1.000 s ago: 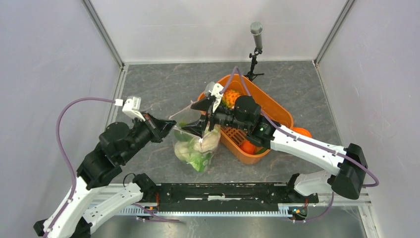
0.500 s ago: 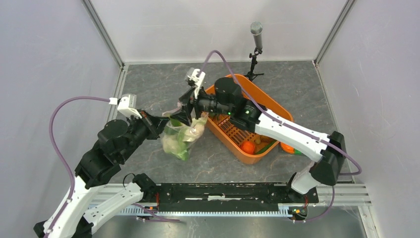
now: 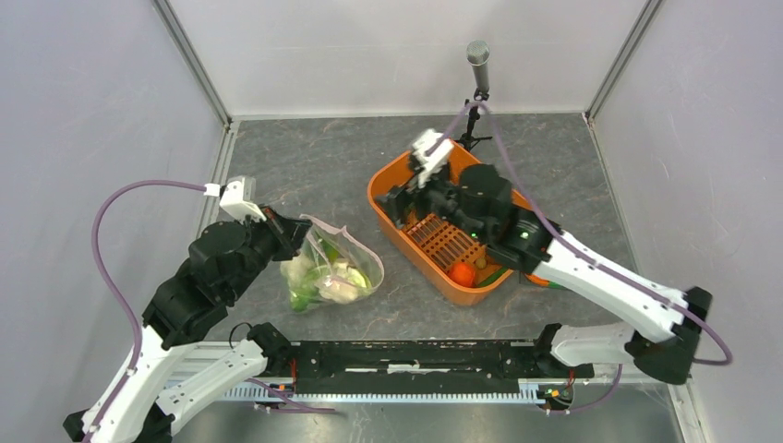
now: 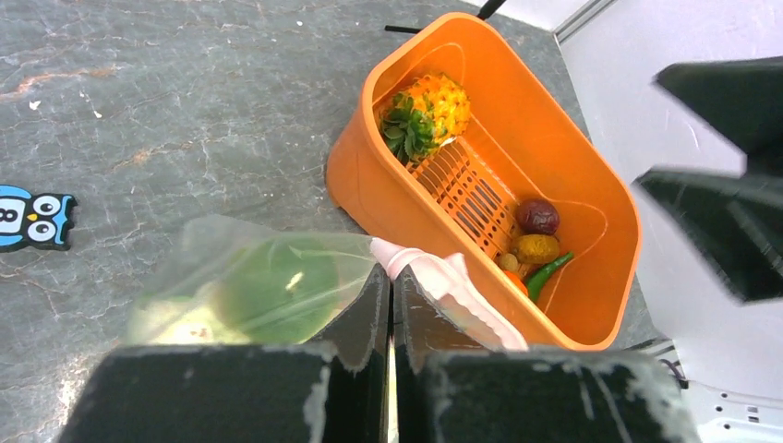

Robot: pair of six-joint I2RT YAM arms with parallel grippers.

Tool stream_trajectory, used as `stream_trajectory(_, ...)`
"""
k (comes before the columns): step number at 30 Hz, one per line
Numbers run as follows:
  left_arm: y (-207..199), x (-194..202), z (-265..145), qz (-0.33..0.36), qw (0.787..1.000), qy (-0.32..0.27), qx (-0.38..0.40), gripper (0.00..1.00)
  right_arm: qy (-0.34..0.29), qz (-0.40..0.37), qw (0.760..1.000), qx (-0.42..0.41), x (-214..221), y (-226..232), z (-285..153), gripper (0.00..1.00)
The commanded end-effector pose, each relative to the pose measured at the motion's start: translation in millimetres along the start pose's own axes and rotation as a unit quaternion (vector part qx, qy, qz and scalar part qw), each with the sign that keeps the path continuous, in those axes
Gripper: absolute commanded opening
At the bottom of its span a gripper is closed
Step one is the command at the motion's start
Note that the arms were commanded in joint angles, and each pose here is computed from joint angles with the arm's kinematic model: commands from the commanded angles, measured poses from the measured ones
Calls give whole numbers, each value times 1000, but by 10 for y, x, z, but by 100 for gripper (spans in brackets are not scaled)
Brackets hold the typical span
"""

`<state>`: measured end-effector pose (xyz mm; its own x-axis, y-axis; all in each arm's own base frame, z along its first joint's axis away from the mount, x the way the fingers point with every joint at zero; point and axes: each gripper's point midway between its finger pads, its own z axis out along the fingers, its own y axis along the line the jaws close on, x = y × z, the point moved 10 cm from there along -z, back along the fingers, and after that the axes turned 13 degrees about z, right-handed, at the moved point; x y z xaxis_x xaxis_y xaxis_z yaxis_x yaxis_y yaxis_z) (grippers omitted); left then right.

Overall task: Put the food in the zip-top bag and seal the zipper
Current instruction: Pick up the fake fruit from the bin.

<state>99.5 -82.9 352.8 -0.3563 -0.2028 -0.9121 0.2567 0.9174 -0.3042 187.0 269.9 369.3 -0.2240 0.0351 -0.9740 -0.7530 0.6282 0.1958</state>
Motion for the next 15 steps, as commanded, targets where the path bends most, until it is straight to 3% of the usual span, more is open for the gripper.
stream_trajectory(1,-17,-96,40,6,999,-37,1,2,33,-18,981,188,194,-543,-233,96)
stream_trajectory(7,-42,-97,82,16,999,-31,8,2,190,25,929,316,925,-1184,-420,89)
stream_trajectory(10,-60,-69,83,17,999,-28,25,2,264,25,894,362,1218,-1377,-507,91)
stream_trajectory(15,-50,-43,115,42,998,-31,32,2,328,40,848,414,1470,-1588,-587,91)
